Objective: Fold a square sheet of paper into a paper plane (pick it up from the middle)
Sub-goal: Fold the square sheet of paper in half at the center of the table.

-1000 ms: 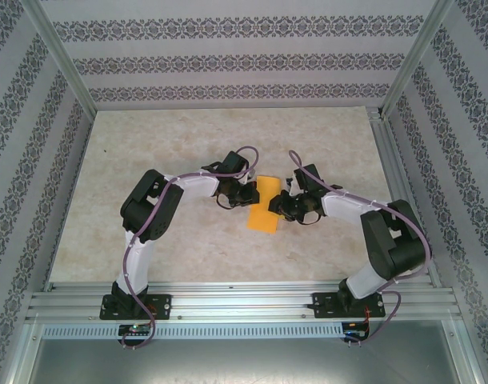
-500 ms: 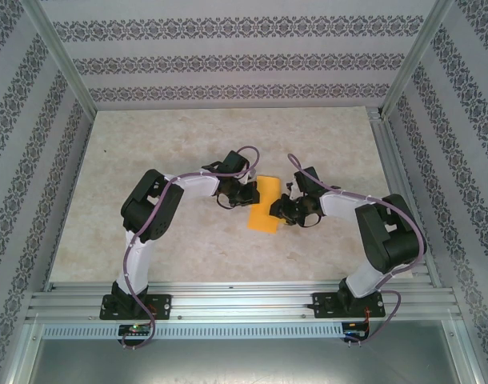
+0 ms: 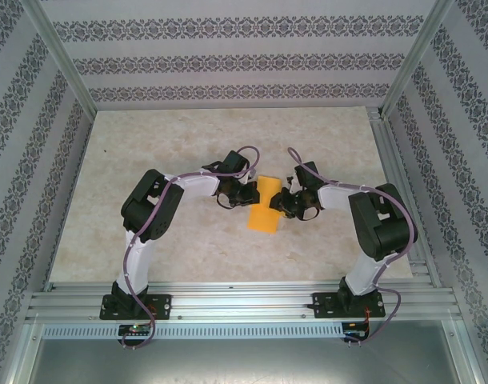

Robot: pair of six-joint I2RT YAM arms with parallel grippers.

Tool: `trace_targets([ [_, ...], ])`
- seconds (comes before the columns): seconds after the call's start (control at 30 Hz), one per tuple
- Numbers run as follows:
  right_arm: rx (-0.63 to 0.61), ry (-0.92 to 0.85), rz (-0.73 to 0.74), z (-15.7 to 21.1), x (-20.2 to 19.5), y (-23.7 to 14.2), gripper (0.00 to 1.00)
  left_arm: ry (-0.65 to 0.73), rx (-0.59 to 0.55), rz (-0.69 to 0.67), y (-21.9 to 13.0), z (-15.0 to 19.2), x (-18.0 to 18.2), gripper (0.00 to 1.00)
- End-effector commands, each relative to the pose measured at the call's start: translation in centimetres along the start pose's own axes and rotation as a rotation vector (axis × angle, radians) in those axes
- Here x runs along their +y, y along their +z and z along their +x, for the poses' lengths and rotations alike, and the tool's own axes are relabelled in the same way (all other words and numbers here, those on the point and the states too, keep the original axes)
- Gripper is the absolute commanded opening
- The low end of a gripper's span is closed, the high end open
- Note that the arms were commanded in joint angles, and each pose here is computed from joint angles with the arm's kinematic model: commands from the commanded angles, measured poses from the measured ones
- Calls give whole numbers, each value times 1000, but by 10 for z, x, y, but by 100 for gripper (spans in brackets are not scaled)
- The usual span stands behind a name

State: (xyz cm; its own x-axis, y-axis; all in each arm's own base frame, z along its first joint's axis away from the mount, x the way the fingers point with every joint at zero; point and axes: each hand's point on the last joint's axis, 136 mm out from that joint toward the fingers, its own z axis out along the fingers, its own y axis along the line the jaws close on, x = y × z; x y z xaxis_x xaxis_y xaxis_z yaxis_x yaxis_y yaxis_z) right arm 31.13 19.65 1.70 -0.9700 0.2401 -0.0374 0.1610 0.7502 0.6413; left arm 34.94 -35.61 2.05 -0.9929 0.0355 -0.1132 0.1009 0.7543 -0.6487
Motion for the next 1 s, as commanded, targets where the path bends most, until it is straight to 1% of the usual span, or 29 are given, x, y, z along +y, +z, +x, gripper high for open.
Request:
trace_targets([
  [0.0,11,-5,69,3,-22,5,27,-27,97,-98,19,30,28,0],
  [0.1,10,-22,33,-1,-8,-2,28,-29,98,-101,19,30,29,0],
  [0.2,-30,-62,-38,-12,22,-19,28,-29,96,-102,19,30,30,0],
  [0.33,-77,-101,-76,-27,43,-33,29,-30,95,-101,19,29,29,0],
  [0.53,-57,-76,-65,-32,30,-16,29,-27,95,-99,19,28,28,0],
  [0.73,-34,-29,10,-32,-8,2,28,-29,99,-103,20,30,30,0],
  [0.8,-21,-20,14,-32,-13,6,28,-29,100,-103,20,30,30,0],
  [0.87,-8,-17,11,-30,-12,6,28,-26,100,-105,20,30,30,0],
  [0.97,-28,-35,-39,-34,6,-7,29,-28,99,-108,20,30,30,0],
])
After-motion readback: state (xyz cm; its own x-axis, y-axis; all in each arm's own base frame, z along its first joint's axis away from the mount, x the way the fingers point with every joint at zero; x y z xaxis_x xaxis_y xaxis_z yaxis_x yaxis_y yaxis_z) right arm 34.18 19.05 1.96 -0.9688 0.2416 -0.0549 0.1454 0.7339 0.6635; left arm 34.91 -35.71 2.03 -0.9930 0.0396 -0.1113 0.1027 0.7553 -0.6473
